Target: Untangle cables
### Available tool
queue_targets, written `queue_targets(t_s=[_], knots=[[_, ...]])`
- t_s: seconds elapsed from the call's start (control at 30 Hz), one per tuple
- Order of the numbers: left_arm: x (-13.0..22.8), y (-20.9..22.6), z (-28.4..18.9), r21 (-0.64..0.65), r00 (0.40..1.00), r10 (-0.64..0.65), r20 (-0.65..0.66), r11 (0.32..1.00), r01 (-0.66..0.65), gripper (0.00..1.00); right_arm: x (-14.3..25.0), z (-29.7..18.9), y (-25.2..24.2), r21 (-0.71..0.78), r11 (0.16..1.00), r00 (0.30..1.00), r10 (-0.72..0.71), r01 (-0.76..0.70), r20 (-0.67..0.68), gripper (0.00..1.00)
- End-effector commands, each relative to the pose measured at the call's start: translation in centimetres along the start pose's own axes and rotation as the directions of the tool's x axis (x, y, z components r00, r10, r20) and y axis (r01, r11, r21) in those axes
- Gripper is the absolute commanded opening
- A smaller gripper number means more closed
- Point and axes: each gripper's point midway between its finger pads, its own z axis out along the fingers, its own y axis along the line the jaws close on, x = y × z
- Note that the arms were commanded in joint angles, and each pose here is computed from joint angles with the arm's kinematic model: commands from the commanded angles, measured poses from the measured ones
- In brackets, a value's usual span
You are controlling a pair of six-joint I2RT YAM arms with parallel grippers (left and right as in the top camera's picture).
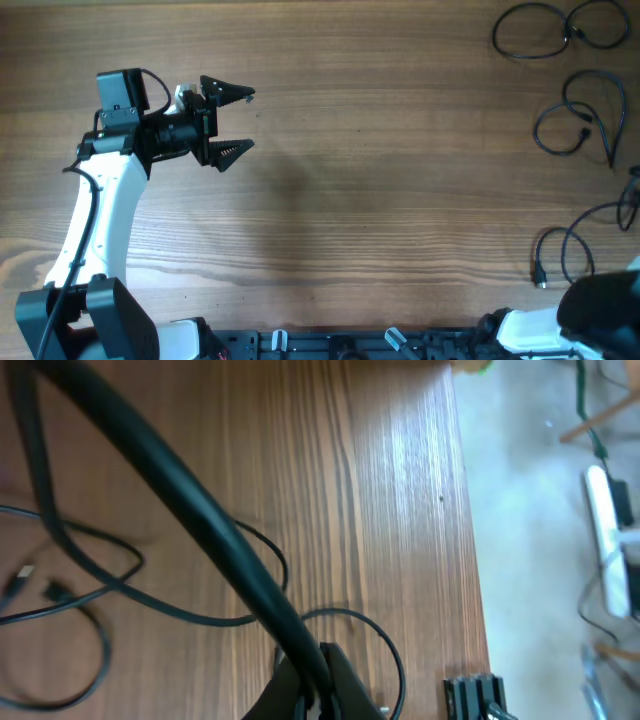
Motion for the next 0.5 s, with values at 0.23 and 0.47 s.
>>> queue_targets(t_s=[0.23,0.47], knots=[[-0.2,0.0,0.1,-0.006,1.0,0.028,0.005,1.0,-0.028,1.0,1.1,6.8,-1.3,0.153,0.985,0.978,0.107,-0.08,-0.181,0.25],[-0.2,0.0,0.1,-0.006,1.0,0.028,0.005,1.0,-0.028,1.0,5.8,11.3,-1.6,0.202,0.979,0.965,0.078,-0.027,-0.25,0.35]])
